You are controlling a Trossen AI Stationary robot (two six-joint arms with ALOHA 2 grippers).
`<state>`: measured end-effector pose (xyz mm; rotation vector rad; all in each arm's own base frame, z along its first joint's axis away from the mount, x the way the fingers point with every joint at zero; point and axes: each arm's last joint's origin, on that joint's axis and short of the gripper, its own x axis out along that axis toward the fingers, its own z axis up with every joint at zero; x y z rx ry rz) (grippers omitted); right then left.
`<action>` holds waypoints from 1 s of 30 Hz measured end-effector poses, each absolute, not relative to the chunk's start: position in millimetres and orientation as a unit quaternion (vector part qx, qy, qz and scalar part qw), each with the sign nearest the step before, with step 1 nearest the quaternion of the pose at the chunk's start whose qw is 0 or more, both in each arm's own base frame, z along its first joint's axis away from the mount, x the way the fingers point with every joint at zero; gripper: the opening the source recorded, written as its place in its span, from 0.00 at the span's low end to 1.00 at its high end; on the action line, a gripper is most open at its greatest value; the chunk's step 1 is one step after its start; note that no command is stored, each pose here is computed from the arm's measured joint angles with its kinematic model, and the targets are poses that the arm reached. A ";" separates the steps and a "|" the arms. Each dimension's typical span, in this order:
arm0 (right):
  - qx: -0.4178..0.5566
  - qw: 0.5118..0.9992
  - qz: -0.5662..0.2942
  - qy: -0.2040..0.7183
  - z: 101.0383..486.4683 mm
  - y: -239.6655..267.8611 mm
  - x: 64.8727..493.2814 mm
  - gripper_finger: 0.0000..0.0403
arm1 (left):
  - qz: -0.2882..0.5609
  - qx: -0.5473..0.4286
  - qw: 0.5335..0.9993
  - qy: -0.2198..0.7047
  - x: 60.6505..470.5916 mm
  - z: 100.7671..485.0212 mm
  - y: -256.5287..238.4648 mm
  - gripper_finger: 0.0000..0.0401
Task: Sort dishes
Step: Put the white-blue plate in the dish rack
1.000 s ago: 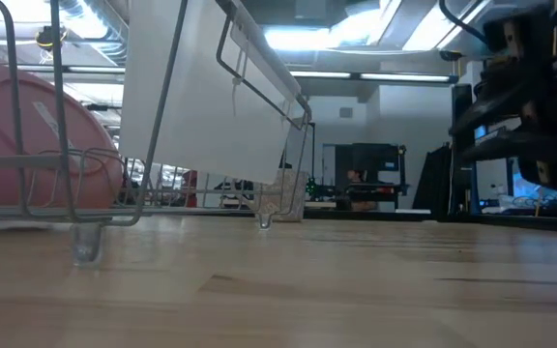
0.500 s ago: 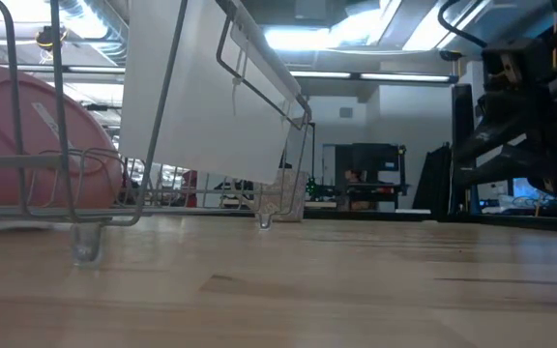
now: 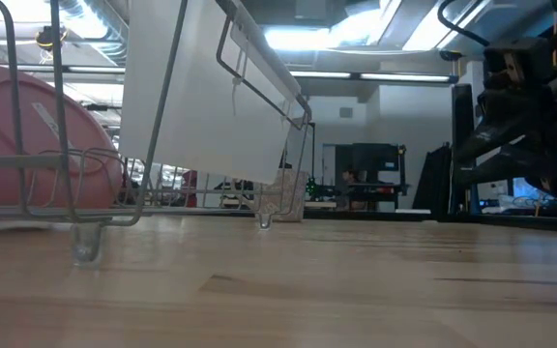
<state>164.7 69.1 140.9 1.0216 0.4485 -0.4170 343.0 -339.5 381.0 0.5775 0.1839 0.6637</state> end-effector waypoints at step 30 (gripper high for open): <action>0.489 0.829 -0.195 0.190 143.9 69.3 166.6 0.34 | 0.310 -0.118 0.937 0.109 270.1 509.4 -26.0 0.01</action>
